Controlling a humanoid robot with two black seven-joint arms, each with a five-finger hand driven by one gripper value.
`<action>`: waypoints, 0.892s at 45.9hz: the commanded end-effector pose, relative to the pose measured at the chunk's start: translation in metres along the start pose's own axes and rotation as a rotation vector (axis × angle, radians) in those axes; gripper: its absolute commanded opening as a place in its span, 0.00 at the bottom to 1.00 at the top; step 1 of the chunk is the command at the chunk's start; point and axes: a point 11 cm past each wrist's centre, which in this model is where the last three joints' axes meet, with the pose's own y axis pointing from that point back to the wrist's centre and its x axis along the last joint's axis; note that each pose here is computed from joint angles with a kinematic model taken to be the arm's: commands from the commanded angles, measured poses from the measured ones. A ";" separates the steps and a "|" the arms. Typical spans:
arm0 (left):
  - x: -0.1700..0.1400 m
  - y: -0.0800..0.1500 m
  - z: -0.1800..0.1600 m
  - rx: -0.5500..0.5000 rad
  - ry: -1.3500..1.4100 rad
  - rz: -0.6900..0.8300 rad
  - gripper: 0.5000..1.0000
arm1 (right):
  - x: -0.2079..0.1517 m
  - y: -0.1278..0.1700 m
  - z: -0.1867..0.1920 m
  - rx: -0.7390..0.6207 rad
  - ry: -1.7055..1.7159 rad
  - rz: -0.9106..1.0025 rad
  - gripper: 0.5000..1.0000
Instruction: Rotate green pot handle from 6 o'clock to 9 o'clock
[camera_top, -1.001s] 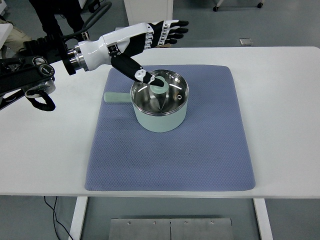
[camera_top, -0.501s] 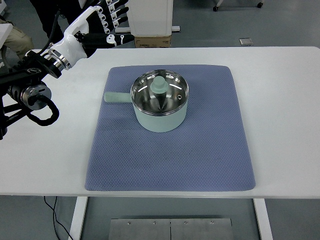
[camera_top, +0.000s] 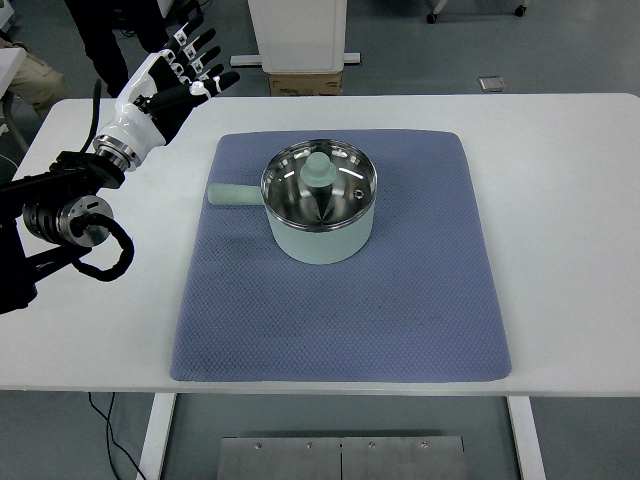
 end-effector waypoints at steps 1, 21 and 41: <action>0.005 0.005 -0.008 0.005 0.026 0.025 1.00 | 0.000 0.000 0.000 0.000 0.000 0.000 1.00; 0.041 0.018 -0.019 -0.021 0.066 0.145 1.00 | 0.000 0.000 0.000 0.000 0.000 0.000 1.00; 0.064 0.032 -0.042 0.000 0.072 0.226 1.00 | 0.000 0.000 0.000 0.000 0.000 0.000 1.00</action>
